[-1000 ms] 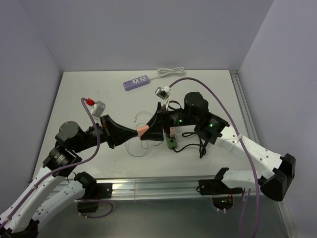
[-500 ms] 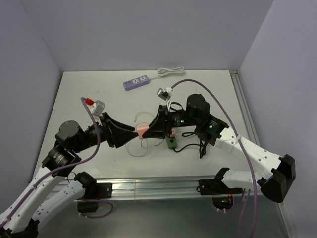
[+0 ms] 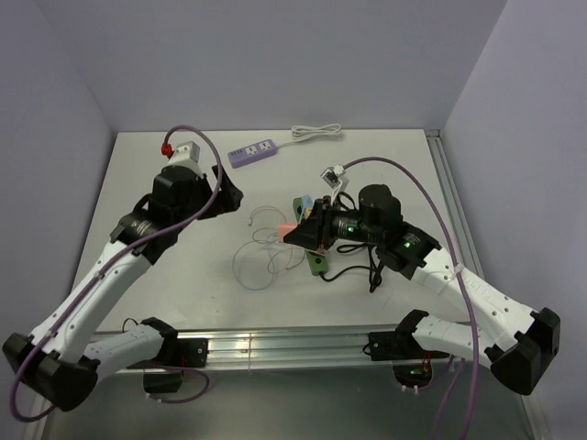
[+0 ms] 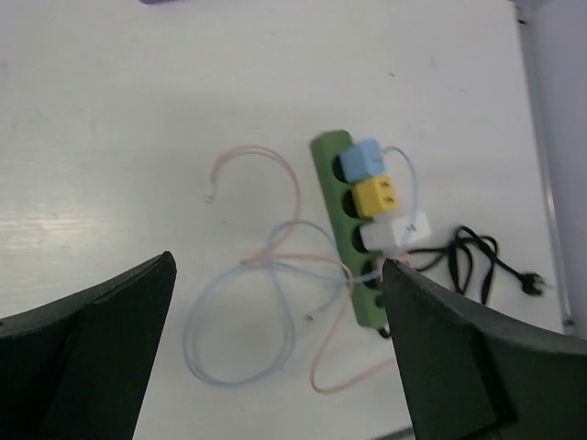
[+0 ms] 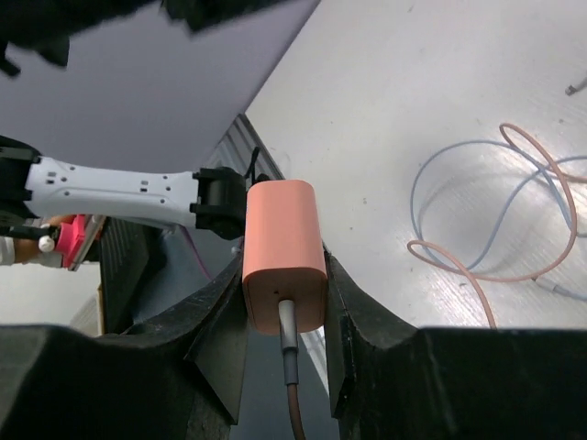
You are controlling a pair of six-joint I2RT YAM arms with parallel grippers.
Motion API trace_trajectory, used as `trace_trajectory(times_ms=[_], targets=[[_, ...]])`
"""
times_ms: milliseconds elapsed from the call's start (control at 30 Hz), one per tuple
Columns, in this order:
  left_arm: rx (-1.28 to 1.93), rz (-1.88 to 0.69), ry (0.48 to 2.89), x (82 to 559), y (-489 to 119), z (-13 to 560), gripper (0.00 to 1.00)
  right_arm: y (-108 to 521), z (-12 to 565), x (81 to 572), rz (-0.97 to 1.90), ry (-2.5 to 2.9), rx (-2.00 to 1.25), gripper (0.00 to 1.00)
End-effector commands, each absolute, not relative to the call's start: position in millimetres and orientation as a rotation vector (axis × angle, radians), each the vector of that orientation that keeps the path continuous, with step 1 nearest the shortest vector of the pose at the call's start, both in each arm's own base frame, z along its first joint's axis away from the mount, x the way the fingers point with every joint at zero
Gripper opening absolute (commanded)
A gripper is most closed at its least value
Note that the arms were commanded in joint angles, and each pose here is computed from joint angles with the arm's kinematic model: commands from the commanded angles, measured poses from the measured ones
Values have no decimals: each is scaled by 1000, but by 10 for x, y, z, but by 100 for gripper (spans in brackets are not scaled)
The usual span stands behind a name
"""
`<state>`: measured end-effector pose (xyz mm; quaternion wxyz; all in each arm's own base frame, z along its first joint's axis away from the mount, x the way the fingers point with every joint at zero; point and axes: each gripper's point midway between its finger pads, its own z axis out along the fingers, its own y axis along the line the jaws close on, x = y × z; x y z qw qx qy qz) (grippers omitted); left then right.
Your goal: Insert the plug
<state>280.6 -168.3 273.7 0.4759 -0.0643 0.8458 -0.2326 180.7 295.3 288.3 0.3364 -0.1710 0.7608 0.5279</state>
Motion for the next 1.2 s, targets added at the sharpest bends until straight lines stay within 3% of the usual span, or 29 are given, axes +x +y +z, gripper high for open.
trace_trajectory(times_ms=[0, 200, 233, 300, 333, 433, 733, 1167], targets=[[-223, -446, 2021, 3253, -1384, 2829, 99, 2889, 2857, 1777, 1361, 1957, -440, 0], [-18, -339, 1958, 3985, -1430, 2595, 99, 2877, 2785, 1626, 1429, 1939, -470, 0], [83, -214, 2061, 4334, -1400, 2193, 99, 2874, 2752, 1568, 1455, 1938, -485, 0], [136, -210, 2052, 4474, -1409, 2270, 99, 2866, 2714, 1547, 1458, 1945, -491, 0], [244, -137, 2102, 4613, -1397, 1972, 99, 2861, 2699, 1534, 1457, 1946, -499, 0], [478, -74, 2077, 4902, -1451, 1733, 92, 2843, 2655, 1492, 1455, 1952, -524, 0], [862, -189, 1936, 5458, -1677, 1307, 95, 2749, 2556, 1417, 1384, 2006, -590, 0], [1022, -271, 1968, 5911, -1248, 731, 97, 2715, 2366, 1423, 1353, 2048, -592, 0]])
